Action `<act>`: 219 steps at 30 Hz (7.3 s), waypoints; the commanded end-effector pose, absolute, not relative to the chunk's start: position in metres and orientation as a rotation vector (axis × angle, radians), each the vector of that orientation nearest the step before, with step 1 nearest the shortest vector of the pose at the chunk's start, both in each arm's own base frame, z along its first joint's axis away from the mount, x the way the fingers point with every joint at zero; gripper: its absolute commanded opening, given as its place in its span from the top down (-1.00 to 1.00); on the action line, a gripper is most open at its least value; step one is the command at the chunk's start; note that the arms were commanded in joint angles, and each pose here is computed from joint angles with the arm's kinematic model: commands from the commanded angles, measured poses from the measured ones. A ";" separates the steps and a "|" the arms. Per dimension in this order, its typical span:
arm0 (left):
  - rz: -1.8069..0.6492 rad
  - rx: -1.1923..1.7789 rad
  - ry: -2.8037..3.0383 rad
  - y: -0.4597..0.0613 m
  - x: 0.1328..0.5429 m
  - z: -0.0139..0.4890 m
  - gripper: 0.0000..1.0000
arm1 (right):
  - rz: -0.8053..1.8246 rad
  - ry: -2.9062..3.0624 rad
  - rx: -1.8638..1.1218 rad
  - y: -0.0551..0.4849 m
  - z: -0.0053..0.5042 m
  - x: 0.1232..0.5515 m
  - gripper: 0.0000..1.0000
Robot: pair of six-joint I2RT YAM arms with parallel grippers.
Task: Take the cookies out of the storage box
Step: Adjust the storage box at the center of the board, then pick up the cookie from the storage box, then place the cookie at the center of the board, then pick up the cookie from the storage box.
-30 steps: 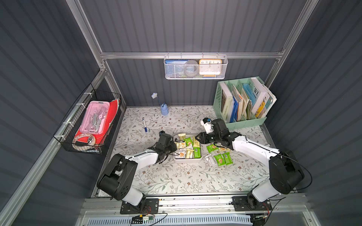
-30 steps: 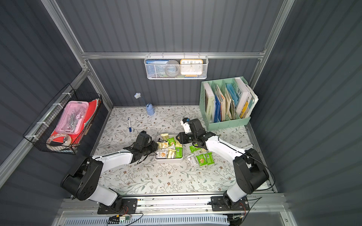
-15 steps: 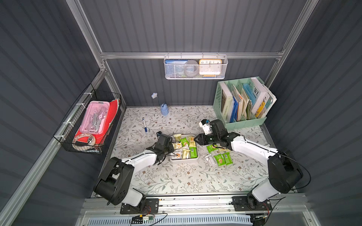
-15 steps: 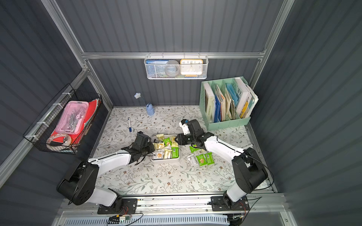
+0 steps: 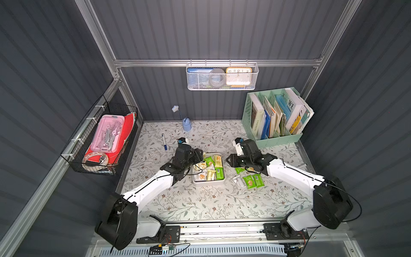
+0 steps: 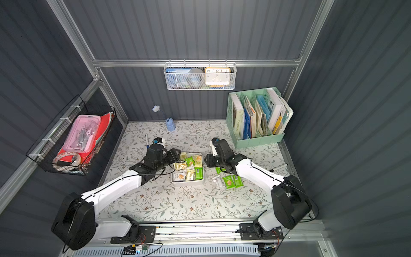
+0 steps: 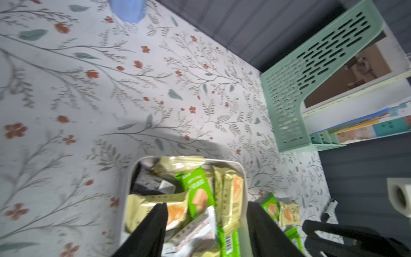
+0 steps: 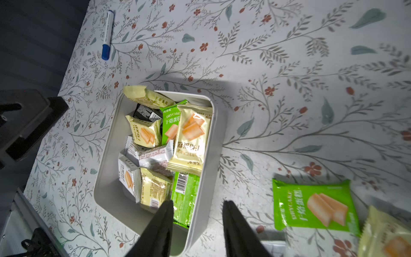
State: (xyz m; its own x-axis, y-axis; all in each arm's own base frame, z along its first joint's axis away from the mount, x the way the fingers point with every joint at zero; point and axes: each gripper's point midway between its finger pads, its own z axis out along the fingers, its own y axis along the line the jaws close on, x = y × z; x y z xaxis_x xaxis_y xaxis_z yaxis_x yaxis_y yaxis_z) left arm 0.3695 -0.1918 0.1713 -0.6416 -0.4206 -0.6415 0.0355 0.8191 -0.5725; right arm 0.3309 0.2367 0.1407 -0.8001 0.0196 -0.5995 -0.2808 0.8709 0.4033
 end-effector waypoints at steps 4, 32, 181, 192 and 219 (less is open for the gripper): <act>-0.788 -0.188 2.270 -0.255 0.377 0.140 -0.26 | 0.534 2.384 -0.041 0.195 0.142 0.325 0.17; -0.789 -0.170 2.378 -0.295 0.388 0.087 0.29 | 0.615 2.319 0.010 0.182 0.145 0.305 0.19; -0.791 -0.949 1.973 -0.085 0.359 0.088 0.00 | 0.459 2.027 -1.475 0.416 0.086 0.401 0.06; -0.792 -0.945 1.976 -0.085 0.360 0.088 0.01 | 0.444 1.995 -1.474 0.424 0.087 0.408 0.70; -0.776 -0.948 1.956 -0.080 0.352 0.099 0.01 | 0.610 1.883 -1.196 0.399 0.202 0.377 0.86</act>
